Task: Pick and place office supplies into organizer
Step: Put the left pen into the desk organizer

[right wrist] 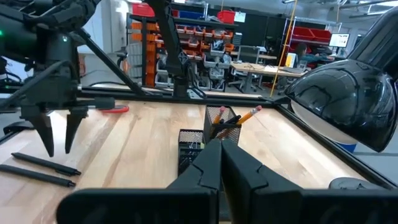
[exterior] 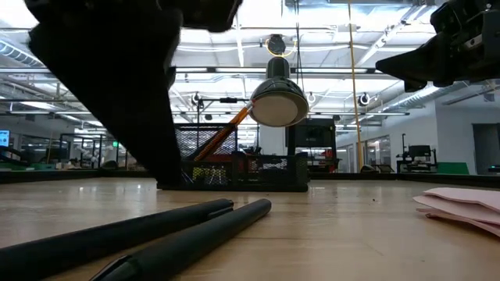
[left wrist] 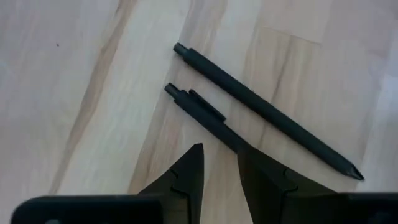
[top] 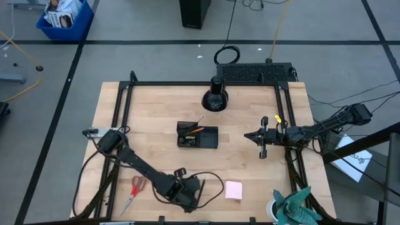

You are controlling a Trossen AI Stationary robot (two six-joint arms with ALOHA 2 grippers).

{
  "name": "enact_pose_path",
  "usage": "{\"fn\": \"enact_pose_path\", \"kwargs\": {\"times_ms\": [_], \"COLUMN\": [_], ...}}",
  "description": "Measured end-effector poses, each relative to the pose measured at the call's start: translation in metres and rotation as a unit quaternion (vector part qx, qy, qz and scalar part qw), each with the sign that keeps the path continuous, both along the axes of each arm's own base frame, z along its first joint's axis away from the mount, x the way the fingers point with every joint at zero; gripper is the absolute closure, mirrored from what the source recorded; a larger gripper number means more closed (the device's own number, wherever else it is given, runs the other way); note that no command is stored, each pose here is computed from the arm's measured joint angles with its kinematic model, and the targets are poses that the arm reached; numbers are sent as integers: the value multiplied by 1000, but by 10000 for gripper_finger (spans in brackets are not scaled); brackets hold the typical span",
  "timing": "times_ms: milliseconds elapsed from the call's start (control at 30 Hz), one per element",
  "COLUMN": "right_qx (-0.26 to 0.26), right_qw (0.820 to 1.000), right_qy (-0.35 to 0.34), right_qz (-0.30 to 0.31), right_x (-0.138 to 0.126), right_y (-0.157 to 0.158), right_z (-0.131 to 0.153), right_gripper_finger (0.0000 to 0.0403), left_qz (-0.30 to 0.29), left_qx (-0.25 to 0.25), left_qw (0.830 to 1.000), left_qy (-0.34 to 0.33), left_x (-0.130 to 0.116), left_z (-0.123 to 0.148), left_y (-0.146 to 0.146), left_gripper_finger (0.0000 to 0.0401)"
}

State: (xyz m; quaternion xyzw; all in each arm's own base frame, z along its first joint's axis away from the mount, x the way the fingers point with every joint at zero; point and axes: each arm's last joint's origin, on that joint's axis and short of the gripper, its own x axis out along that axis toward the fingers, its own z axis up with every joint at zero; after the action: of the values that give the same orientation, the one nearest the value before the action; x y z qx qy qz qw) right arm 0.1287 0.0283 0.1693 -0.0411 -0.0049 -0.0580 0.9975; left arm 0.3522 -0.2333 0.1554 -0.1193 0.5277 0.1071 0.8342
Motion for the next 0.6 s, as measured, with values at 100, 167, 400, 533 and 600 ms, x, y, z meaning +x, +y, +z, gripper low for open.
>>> {"fn": "enact_pose_path", "kwargs": {"times_ms": [100, 167, 400, 533, 600], "right_qx": [-1, -1, 2, 2, 2], "right_qw": [1000, 1000, 1000, 1000, 1000], "right_qy": [0, 1, 0, 0, 0], "right_qz": [0, 0, 0, 0, 0], "right_x": [0, 0, 0, 0, 0], "right_y": [0, 0, 0, 0, 0], "right_z": [0, 0, 0, 0, 0], "right_gripper_finger": [399, 399, 399, 399, 399], "left_qz": [13, 17, 30, 25, 22], "left_qx": [-11, -23, -43, -46, -47], "left_qw": [1000, 1000, 999, 998, 998], "left_qy": [-1, -3, 10, 23, 23], "left_x": [1, 2, 3, 6, 8], "left_z": [0, 0, -6, -17, -21], "left_y": [1, 0, -1, -2, -2], "left_gripper_finger": [299, 299, 299, 299, 299]}}
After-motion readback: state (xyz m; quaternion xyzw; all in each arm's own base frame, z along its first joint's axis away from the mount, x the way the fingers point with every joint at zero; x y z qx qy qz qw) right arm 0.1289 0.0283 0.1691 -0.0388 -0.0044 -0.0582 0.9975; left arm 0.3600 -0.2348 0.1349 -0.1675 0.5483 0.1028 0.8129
